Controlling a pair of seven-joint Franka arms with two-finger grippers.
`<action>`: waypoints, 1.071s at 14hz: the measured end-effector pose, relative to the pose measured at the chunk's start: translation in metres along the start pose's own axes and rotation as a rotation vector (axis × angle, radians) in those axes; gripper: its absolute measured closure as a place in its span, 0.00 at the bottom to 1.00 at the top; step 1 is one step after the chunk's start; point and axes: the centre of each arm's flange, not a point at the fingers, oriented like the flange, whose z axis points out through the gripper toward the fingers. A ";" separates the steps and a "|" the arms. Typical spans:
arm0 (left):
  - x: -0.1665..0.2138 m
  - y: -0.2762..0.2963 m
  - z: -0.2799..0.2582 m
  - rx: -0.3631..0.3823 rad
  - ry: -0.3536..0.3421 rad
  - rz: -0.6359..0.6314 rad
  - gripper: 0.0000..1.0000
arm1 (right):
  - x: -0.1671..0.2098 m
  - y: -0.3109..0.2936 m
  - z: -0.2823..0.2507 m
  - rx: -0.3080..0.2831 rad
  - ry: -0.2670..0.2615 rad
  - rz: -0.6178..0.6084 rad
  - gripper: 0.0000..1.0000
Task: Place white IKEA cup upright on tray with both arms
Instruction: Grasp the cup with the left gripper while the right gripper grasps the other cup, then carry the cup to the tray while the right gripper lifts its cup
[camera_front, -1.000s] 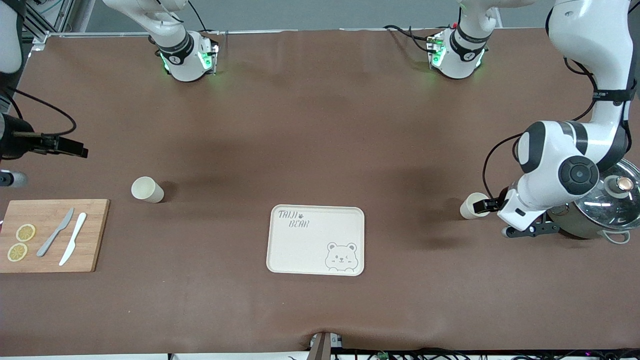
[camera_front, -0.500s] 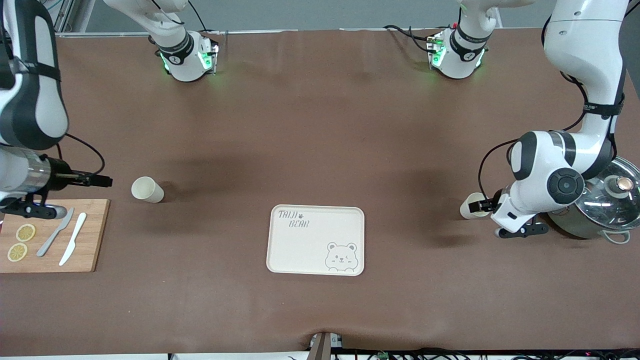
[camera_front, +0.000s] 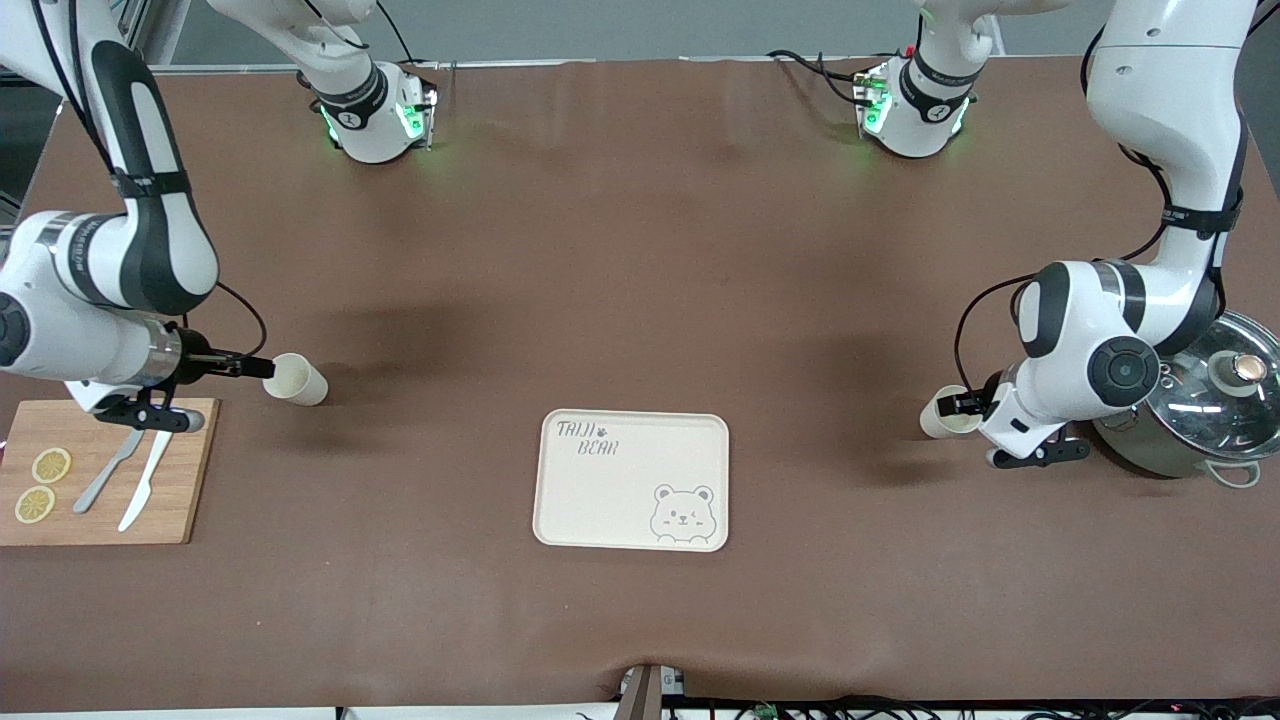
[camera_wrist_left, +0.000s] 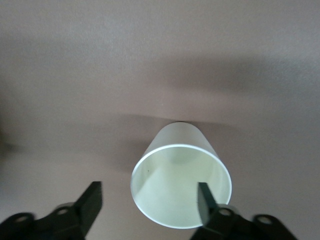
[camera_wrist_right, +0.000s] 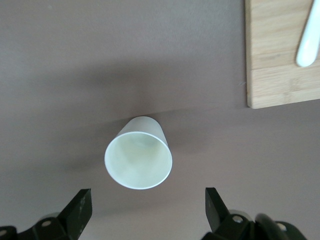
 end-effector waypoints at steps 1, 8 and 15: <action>-0.001 0.000 0.002 0.001 -0.004 0.000 0.36 | -0.002 0.003 0.008 0.001 0.004 0.005 0.00; -0.001 0.020 -0.003 -0.009 0.018 0.029 0.97 | -0.020 0.019 0.069 0.007 0.064 0.035 0.13; 0.002 0.069 -0.035 -0.104 0.063 0.045 0.97 | -0.020 0.019 0.087 0.032 0.059 0.080 0.86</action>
